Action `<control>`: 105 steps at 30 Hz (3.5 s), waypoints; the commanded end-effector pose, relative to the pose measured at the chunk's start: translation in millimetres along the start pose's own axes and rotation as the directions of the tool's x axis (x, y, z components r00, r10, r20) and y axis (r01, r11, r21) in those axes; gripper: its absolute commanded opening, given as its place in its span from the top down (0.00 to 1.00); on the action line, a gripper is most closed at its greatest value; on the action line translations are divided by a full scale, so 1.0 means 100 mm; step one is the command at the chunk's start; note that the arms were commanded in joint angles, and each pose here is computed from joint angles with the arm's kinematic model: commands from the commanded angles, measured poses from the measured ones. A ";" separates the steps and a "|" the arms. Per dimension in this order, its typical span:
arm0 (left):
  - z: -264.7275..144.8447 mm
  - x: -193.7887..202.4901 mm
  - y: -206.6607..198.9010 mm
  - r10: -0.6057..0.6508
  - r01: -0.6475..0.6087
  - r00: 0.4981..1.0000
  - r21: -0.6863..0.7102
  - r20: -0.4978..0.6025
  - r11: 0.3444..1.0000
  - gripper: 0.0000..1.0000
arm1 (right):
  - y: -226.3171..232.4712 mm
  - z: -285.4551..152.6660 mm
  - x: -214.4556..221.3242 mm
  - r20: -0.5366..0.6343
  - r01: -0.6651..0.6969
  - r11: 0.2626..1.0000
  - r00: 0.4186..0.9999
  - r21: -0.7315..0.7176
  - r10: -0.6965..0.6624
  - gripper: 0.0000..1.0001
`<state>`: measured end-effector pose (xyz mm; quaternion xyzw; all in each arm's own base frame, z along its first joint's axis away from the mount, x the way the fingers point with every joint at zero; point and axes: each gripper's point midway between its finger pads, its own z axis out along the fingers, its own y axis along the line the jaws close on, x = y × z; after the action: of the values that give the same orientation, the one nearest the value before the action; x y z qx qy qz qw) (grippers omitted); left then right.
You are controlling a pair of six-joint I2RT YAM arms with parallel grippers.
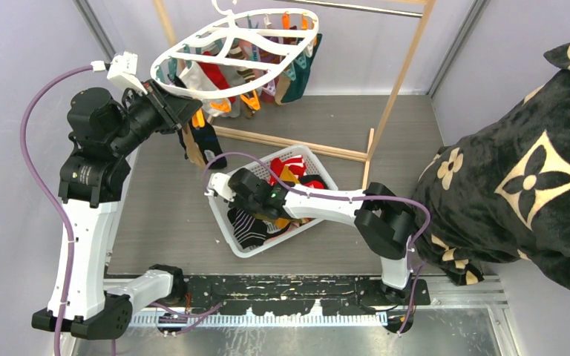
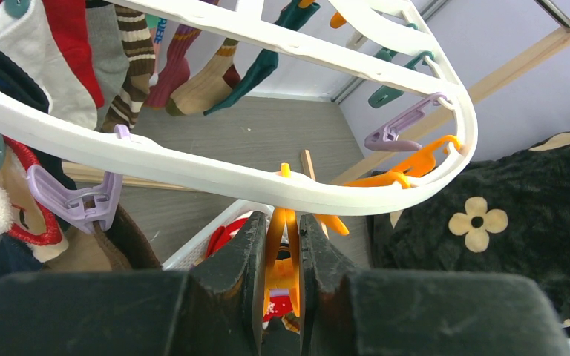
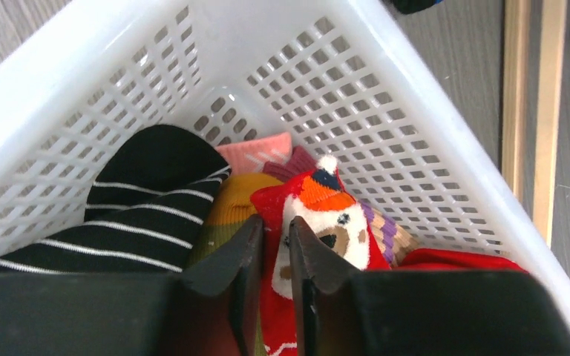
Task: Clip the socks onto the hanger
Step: Pick up the sock from the bin, then clamp the sock onto the hanger.
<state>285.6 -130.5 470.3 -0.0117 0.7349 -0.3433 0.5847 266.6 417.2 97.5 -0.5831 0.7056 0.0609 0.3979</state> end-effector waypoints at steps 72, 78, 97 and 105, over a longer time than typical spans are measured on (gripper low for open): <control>-0.09 -0.21 -0.09 -0.080 0.082 0.994 -0.017 0.071 0.997 0.97 | -1.10 -2.74 -2.52 0.947 -0.558 0.786 0.002 -0.266 0.322 0.99; -0.09 -0.21 -0.07 -0.079 0.080 0.994 -0.023 0.072 0.996 0.98 | -1.07 -2.78 -2.55 0.944 -0.544 0.790 -0.011 -0.284 0.331 0.99; -0.10 -0.23 -0.08 -0.076 0.078 0.994 -0.024 0.079 0.997 0.96 | -1.06 -2.85 -2.65 0.945 -0.533 0.792 -0.046 -0.298 0.324 0.99; -0.11 -0.25 -0.08 -0.072 0.075 0.994 -0.028 0.087 0.997 0.83 | -1.10 -2.87 -2.72 0.952 -0.534 0.797 -0.050 -0.282 0.303 0.99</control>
<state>289.7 -124.2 474.2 -0.0663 0.7333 -0.3497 0.5793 230.5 448.7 461.6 -0.1345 0.4539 0.4668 0.7470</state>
